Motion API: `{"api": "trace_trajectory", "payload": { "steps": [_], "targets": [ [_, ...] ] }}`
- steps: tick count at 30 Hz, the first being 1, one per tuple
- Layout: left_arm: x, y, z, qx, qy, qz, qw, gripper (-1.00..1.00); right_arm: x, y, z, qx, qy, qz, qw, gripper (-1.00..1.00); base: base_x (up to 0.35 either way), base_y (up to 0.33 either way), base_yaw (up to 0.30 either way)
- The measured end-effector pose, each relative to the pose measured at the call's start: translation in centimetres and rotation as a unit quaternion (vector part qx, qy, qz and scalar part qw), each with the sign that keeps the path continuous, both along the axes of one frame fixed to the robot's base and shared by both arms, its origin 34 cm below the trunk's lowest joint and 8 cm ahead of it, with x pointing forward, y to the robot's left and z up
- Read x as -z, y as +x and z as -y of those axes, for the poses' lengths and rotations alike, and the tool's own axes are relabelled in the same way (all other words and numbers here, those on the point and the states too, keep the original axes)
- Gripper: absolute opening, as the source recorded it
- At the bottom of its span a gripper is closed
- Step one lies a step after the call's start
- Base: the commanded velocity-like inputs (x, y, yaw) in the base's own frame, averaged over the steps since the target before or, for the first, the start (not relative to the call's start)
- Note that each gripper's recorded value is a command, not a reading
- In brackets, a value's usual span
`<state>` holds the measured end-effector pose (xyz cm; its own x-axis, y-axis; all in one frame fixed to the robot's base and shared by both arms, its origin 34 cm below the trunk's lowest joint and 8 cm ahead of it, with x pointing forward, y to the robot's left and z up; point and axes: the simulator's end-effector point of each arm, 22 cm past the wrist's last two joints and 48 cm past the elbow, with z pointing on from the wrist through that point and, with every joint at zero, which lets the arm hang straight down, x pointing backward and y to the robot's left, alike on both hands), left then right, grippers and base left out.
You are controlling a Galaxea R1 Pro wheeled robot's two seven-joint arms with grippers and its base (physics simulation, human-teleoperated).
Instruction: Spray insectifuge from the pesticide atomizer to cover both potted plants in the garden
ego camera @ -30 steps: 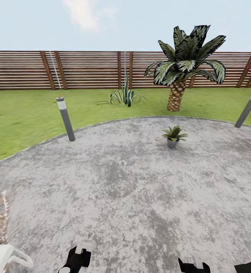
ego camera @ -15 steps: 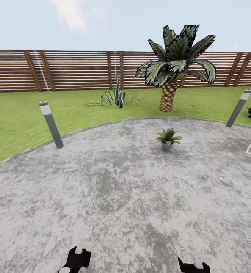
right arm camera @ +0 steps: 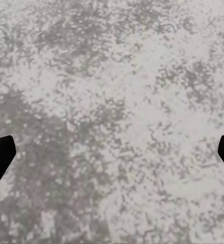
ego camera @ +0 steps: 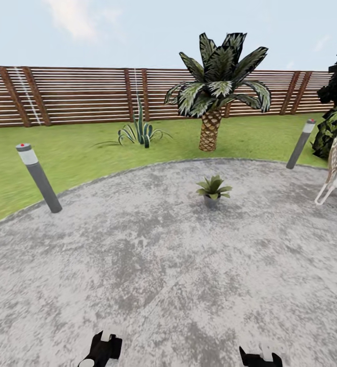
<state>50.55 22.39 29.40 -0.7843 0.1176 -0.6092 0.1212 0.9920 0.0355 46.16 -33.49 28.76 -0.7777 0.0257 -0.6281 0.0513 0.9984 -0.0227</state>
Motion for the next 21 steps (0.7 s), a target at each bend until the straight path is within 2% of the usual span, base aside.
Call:
{"api": "trace_trajectory", "payload": {
  "steps": [21],
  "targets": [
    [-0.03, 0.04, 0.00, 0.000, 0.000, 0.001, 1.0000, -1.00, 0.03, -0.04, -0.11, 0.000, 0.001, -0.001, 1.0000, 1.00, 0.339, -0.002, 0.000]
  ]
}}
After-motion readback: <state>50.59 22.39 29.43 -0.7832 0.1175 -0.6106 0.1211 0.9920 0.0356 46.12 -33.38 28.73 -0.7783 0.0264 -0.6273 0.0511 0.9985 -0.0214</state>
